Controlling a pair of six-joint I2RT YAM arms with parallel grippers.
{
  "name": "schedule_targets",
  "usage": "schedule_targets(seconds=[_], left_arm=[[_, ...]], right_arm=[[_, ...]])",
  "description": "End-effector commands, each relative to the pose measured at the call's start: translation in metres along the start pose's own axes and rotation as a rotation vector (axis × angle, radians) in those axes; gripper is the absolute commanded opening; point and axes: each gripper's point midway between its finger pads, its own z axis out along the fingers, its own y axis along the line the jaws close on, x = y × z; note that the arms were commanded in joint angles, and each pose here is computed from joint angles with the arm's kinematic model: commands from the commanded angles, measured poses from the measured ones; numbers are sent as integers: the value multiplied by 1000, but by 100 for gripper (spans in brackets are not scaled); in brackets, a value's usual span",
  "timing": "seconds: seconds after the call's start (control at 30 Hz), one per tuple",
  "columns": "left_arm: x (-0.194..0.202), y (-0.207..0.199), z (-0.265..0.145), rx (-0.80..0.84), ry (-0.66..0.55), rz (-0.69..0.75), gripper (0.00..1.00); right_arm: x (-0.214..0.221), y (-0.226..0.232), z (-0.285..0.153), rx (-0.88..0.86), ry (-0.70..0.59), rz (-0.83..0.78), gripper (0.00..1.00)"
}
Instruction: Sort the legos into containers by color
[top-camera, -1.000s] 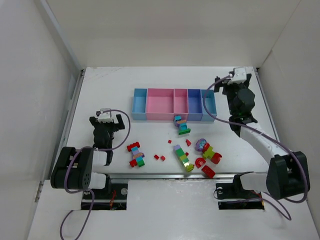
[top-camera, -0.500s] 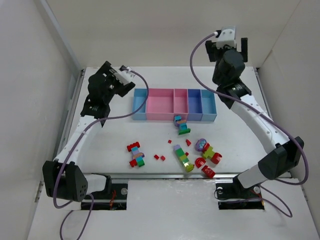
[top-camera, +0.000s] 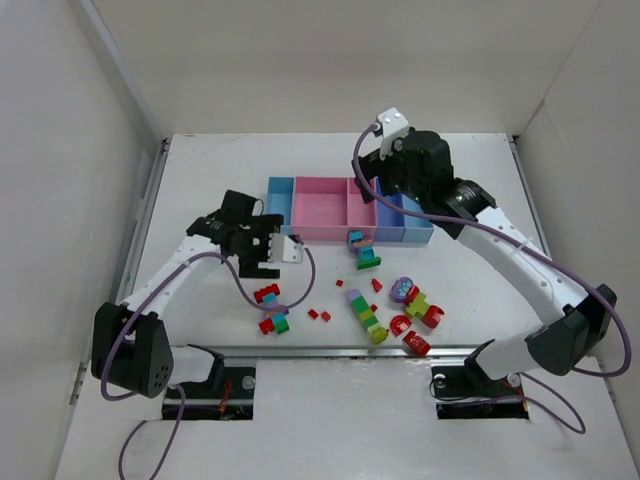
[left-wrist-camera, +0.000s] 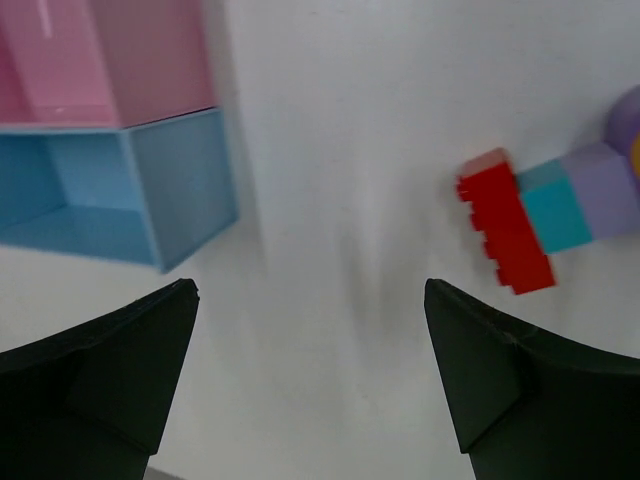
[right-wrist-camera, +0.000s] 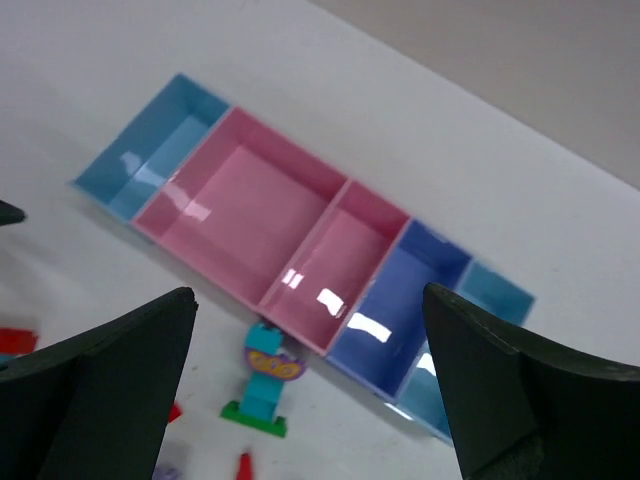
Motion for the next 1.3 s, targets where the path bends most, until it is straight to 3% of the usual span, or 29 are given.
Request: schedule_targets(seconds=[0.0, 0.23, 0.4, 0.7, 1.13, 1.2, 1.27], left_arm=[[-2, -41, -1, 152, 15, 37, 95], [-11, -75, 12, 253, 51, -165, 85], [24, -106, 14, 289, 197, -159, 77], [28, -128, 27, 294, 214, -195, 71], [40, -129, 46, 248, 247, -238, 24], [41, -125, 49, 227, 250, -254, 1], [41, -126, 52, 222, 255, -289, 0]], right_arm=[[3, 40, -7, -128, 18, 84, 100], [30, 74, -18, -200, 49, 209, 100], [34, 82, -23, -198, 45, 242, 100], [36, 86, -26, -176, 56, 236, 100], [47, 91, -16, -184, 86, 221, 100], [43, 94, -13, -196, 77, 213, 100], [47, 95, -6, -195, 91, 199, 100]])
